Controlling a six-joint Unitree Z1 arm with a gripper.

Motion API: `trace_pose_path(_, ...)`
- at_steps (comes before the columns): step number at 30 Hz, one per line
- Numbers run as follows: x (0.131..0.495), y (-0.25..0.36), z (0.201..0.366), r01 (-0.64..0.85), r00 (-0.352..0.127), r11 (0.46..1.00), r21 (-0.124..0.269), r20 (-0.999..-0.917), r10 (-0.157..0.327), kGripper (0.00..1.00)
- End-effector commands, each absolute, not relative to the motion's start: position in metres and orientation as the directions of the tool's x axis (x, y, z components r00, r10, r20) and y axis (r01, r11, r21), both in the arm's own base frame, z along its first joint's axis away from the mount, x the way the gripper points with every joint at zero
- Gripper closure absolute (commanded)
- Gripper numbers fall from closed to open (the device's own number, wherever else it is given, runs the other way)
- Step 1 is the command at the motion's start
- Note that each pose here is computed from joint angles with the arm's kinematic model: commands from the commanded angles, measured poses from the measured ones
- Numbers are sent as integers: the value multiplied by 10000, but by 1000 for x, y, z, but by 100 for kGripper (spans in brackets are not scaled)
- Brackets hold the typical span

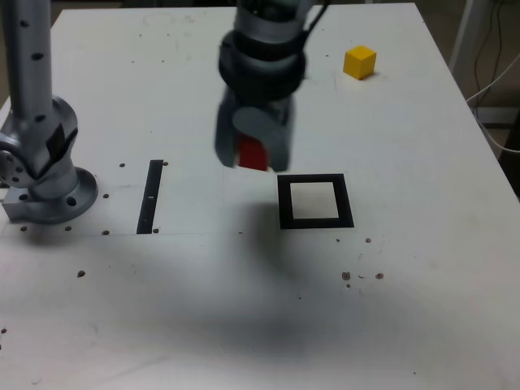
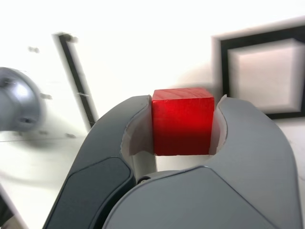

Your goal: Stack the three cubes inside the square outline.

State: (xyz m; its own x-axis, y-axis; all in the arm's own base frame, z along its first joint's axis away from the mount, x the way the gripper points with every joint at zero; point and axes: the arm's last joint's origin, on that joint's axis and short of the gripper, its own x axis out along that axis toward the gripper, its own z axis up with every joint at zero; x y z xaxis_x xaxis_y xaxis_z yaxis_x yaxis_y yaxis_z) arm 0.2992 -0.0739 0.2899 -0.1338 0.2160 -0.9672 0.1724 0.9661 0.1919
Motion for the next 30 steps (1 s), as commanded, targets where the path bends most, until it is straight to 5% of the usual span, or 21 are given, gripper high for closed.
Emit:
trace_pose_path(1, 305, -82, 284, 1777, -1461, 9630, 2025, -9623, 2293, 90)
trace_pose_path(10, 322, -88, 279, 1448, -1351, 9664, 2124, -9633, 2319, 90)
trace_pose_path(17, 342, -79, 263, 840, -1529, 9811, 1741, -9707, 1854, 88)
trace_pose_path(25, 364, -79, 247, 677, -1102, 9879, 1396, -9831, 1464, 87)
trace_pose_path(30, 362, -71, 240, 527, -1048, 9885, 1416, -9836, 1465, 86)
